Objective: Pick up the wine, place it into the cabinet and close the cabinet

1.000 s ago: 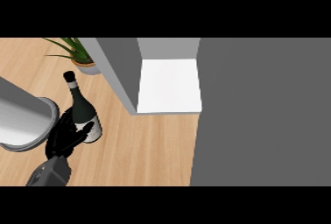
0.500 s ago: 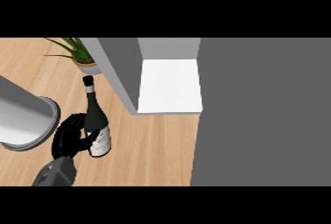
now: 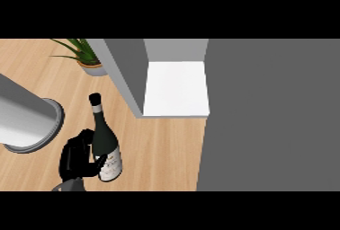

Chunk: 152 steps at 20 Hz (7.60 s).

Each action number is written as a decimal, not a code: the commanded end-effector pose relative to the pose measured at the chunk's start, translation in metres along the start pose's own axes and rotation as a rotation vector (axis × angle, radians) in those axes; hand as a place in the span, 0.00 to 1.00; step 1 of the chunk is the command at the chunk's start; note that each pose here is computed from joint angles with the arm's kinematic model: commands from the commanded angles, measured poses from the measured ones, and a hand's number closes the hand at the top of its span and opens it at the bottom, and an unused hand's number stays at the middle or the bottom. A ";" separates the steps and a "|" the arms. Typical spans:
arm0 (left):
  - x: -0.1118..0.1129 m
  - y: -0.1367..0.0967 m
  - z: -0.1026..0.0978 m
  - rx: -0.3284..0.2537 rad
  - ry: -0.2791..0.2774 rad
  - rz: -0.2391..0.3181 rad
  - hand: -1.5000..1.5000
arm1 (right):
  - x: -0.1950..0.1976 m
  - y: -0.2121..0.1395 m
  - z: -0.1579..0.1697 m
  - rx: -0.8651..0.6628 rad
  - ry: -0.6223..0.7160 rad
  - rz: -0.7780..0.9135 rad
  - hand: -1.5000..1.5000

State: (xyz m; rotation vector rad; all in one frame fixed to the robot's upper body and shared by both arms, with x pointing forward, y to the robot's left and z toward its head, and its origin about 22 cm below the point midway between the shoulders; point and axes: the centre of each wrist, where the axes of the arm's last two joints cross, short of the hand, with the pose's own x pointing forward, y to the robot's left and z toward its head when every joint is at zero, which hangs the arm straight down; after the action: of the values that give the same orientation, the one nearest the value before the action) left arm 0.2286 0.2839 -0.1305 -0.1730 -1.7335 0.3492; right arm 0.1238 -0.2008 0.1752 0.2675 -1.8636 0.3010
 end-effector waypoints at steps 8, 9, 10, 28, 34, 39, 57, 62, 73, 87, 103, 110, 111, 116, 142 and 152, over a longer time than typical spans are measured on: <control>0.038 -0.062 0.014 -0.135 -0.040 0.067 1.00 | 0.041 0.002 0.027 0.021 -0.087 -0.028 0.00; 0.049 -0.073 -0.002 -0.174 -0.032 0.053 1.00 | 0.042 0.005 0.025 0.018 -0.091 -0.049 0.00; 0.060 -0.089 -0.002 -0.181 -0.041 0.064 1.00 | 0.030 -0.001 0.019 0.018 -0.079 -0.043 0.00; 0.121 -0.241 -0.052 -0.111 0.024 0.028 1.00 | 0.040 -0.001 0.031 0.045 -0.085 -0.038 0.00; 0.095 -0.243 -0.068 -0.091 0.037 -0.059 1.00 | 0.041 -0.001 0.028 0.018 -0.090 -0.045 0.00; 0.078 -0.244 -0.092 -0.063 0.049 -0.093 1.00 | 0.037 -0.007 0.022 0.035 -0.073 -0.042 0.00; 0.027 -0.243 -0.083 -0.004 0.107 -0.058 1.00 | 0.040 -0.004 0.025 0.029 -0.085 -0.055 0.00; 0.008 -0.226 -0.095 0.025 0.132 -0.079 1.00 | 0.034 -0.009 0.018 0.049 -0.091 -0.048 0.00; 0.032 -0.246 -0.142 0.071 0.131 -0.067 1.00 | 0.032 -0.011 0.026 0.048 -0.073 -0.049 0.00; 0.079 -0.264 -0.202 0.151 0.049 -0.237 1.00 | 0.027 -0.010 0.025 0.045 -0.072 -0.068 0.00; 0.065 -0.204 -0.208 0.240 0.051 -0.560 0.00 | 0.018 -0.001 0.023 0.085 -0.092 -0.073 0.00; 0.074 -0.204 -0.216 0.250 0.027 -0.577 0.00 | 0.016 -0.001 0.023 0.061 -0.089 -0.085 0.00; 0.064 -0.217 -0.207 0.234 0.038 -0.574 0.00 | 0.018 -0.006 0.027 0.079 -0.084 -0.080 0.00; 0.079 -0.217 -0.218 0.135 -0.042 -0.502 0.00 | 0.017 -0.007 0.024 0.081 -0.084 -0.066 0.00; 0.069 -0.275 -0.165 -0.118 -0.135 -0.186 0.00 | 0.032 -0.006 0.034 0.030 -0.072 -0.030 0.00; 0.068 -0.256 -0.096 -0.177 -0.083 -0.093 0.00 | 0.031 -0.003 0.036 0.019 -0.056 -0.037 0.00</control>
State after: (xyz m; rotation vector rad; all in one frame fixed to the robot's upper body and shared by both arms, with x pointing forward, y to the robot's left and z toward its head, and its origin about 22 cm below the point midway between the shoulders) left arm 0.3556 0.0797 0.0287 -0.1651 -1.8674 0.1261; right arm 0.1181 -0.2092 0.1633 0.2890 -1.8437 0.2897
